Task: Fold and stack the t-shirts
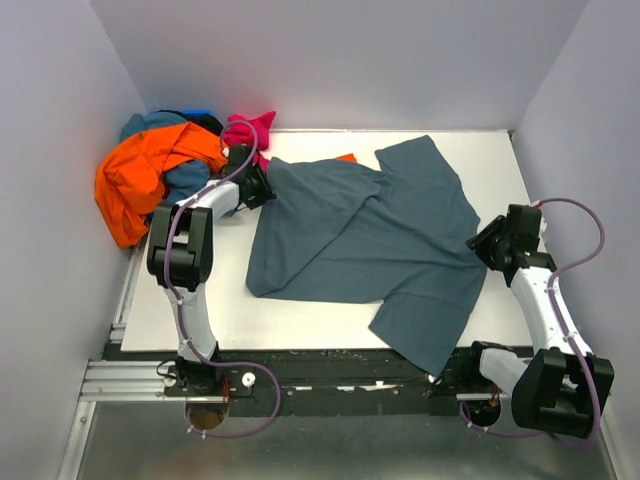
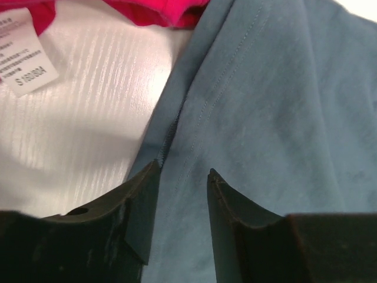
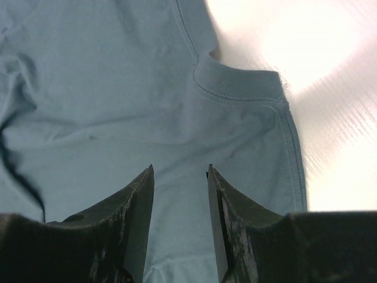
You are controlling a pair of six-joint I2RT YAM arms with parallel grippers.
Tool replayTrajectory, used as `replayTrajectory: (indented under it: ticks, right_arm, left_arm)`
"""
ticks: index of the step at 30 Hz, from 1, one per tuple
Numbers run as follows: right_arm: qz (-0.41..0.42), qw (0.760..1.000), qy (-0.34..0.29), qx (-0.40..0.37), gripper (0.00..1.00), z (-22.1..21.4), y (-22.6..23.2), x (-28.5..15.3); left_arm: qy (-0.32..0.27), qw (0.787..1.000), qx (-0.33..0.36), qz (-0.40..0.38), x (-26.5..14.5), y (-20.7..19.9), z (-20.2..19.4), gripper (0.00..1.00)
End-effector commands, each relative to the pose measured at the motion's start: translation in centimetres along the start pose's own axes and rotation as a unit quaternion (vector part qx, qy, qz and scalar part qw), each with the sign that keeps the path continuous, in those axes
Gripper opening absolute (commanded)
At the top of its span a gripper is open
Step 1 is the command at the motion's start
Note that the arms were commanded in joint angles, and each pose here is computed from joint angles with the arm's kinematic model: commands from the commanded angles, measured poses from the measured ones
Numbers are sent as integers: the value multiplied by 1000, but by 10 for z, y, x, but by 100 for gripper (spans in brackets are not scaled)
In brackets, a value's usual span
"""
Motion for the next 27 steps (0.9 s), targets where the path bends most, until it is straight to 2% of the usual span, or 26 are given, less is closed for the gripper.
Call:
replayTrajectory:
  ticks: [1,6,13,19,21,23,24,27]
  right_arm:
    - [14,999,27,-9,49,-10,-2,6]
    - [15,999,32,-10,48,-11,-2,8]
    - [17,999,42,-10,47,-14,-2,10]
    - [16,999,47,-10,46,-15,-3,12]
    - [17,999,48,-10,46,-15,-2,12]
    - [18,998,51,-11,45,-15,-2,13]
    - [17,998,52,-10,45,-15,-2,13]
    - [14,998,65,-11,45,-20,-5,15]
  left_arm:
    - [31,999,12,3,16,1,-7,47]
    - [32,999,13,12,23,3,-6,46]
    - [28,999,19,18,30,1,2,34]
    - [45,999,20,11,37,-1,1,33]
    - [42,999,21,12,35,0,3,22]
    - [35,999,23,17,32,0,6,4]
    - [31,999,26,20,31,1,8,0]
    - [20,999,30,34,25,4,19,0]
Point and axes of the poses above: each gripper's point midway between its finger pads, its own x axis out along the fingers, its own y axis along the line the jaws close on, z = x × y, the point moved 8 cm from there along -x, back along the fingers, and after that the axes turned 9 degrees about x, right-handed, at the moved point
